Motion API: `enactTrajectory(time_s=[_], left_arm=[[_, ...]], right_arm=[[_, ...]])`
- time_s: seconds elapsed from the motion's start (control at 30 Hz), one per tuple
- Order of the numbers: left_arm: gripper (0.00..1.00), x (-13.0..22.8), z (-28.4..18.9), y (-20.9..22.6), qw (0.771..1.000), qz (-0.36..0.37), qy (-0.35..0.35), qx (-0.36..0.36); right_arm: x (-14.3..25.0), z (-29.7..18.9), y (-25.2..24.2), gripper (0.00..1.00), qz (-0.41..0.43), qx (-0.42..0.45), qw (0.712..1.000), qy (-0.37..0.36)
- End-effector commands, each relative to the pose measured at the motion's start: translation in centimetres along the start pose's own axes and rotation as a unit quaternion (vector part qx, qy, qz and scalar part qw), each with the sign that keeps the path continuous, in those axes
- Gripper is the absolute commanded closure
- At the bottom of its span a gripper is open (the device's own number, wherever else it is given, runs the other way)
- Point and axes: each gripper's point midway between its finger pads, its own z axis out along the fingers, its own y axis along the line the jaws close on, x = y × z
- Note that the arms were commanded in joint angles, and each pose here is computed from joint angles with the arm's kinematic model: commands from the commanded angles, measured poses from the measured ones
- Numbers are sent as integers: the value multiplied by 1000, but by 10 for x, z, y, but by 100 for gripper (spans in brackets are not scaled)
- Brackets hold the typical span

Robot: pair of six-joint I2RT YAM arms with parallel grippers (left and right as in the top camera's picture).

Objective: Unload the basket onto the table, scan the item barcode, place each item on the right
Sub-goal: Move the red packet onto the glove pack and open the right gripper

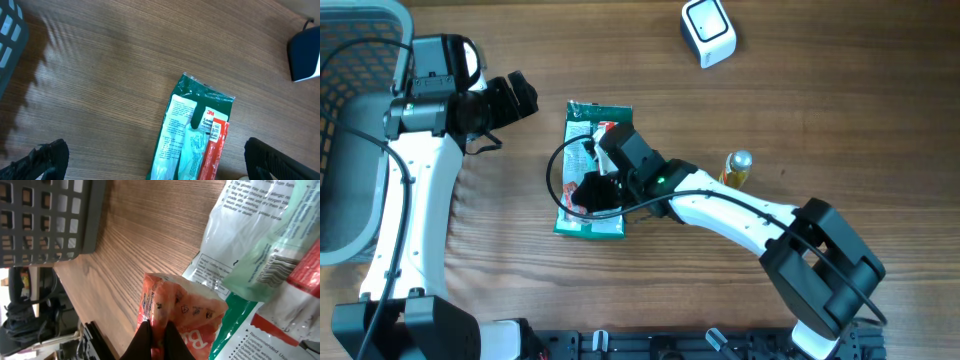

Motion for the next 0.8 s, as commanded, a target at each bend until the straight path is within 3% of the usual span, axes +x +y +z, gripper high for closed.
enactTrajectory(time_s=[0.0,0.13,0.23,0.3,0.47,0.6,0.77], left_arm=[[0,-5,-4,-2,1000,10,-7,7],[0,-5,-4,-2,1000,10,-7,7],[0,-5,-4,-2,1000,10,-7,7],[0,-5,-4,-2,1000,10,-7,7],[0,-5,-4,-2,1000,10,-7,7],[0,-5,-4,-2,1000,10,-7,7],[0,-5,-4,-2,1000,10,-7,7]], right_arm=[[14,18,-21,96,15,17,999,24],[17,23,-21,94,15,4,999,34],[13,23,-27,88,15,22,999,21],[13,23,-28,75,15,25,999,20],[14,18,-27,69,18,28,999,23],[9,2,-21,67,19,36,999,13],[-5,-51,13,59,-43,61,997,-9]])
